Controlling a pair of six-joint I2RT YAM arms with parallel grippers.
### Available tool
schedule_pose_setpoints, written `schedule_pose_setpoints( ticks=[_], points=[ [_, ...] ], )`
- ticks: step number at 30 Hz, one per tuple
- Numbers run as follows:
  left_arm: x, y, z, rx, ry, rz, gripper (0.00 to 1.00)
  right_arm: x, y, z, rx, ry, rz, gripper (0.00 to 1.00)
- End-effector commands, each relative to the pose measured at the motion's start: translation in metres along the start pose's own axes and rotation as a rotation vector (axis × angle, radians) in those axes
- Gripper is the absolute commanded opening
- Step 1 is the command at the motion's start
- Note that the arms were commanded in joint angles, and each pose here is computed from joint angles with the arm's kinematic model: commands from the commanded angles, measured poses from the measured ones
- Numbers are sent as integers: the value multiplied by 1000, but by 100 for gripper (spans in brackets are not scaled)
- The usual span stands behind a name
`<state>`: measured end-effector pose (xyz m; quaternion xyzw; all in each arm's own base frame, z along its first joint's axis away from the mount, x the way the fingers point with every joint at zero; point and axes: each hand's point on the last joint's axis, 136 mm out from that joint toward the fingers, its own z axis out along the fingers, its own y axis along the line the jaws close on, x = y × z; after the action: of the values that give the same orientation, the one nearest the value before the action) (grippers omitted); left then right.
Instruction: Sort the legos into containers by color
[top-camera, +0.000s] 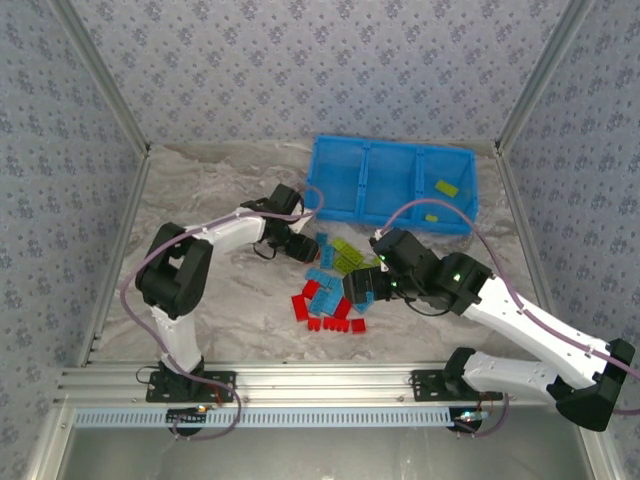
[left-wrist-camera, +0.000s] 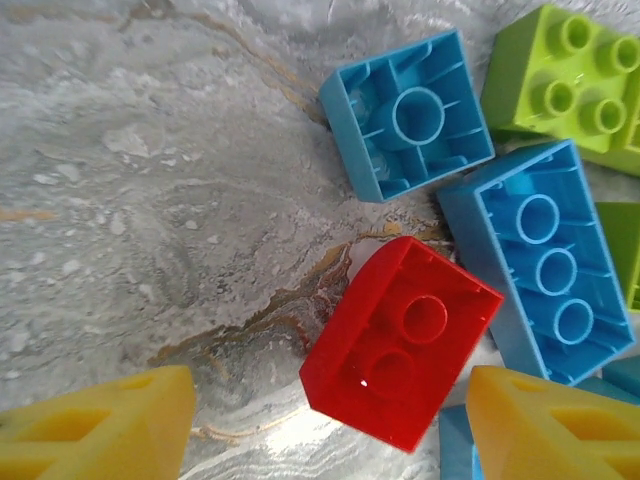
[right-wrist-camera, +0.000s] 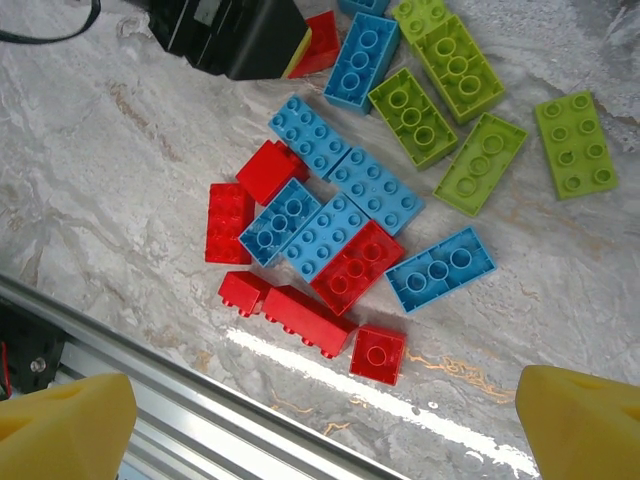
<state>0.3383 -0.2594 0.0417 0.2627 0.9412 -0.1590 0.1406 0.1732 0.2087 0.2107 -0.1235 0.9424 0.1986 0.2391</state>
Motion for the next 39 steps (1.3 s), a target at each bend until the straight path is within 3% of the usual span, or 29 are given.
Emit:
schedule_pose_setpoints(
  ticks=[1, 9, 12, 16, 18, 20, 22, 26, 29, 34, 39],
  points=[
    [0, -10, 3, 41, 29, 53, 69, -3, -4, -7, 32, -18, 23, 100],
    [9, -25, 24, 75, 93, 106, 63, -3, -7, -2, 48, -18, 28, 100],
    [9, -23, 30, 52, 102, 106, 54, -5, -6, -2, 49, -22, 29, 100],
    [10, -29, 27, 59, 98, 113, 34, -6, -7, -1, 59, -23, 33, 100],
    [9, -33, 21, 62, 79, 124, 31, -8, -7, -1, 61, -30, 36, 100],
    [6, -40, 7, 72, 37, 124, 20, -11, -6, -3, 60, -44, 40, 100],
    [-2, -48, -14, 68, -30, 117, 19, -15, -7, -6, 61, -67, 46, 100],
    [-32, -65, -71, 16, -219, 111, 16, -28, -16, -16, 95, -154, 77, 100],
    [-64, -68, -94, -35, -322, 101, 16, -35, -25, -23, 123, -212, 108, 100],
    [-121, -46, -83, -211, -394, 108, 13, -38, -32, -30, 123, -242, 149, 100],
    [-175, -28, -57, -249, -429, 52, 12, -24, -42, -34, 129, -234, 189, 100]
  ],
)
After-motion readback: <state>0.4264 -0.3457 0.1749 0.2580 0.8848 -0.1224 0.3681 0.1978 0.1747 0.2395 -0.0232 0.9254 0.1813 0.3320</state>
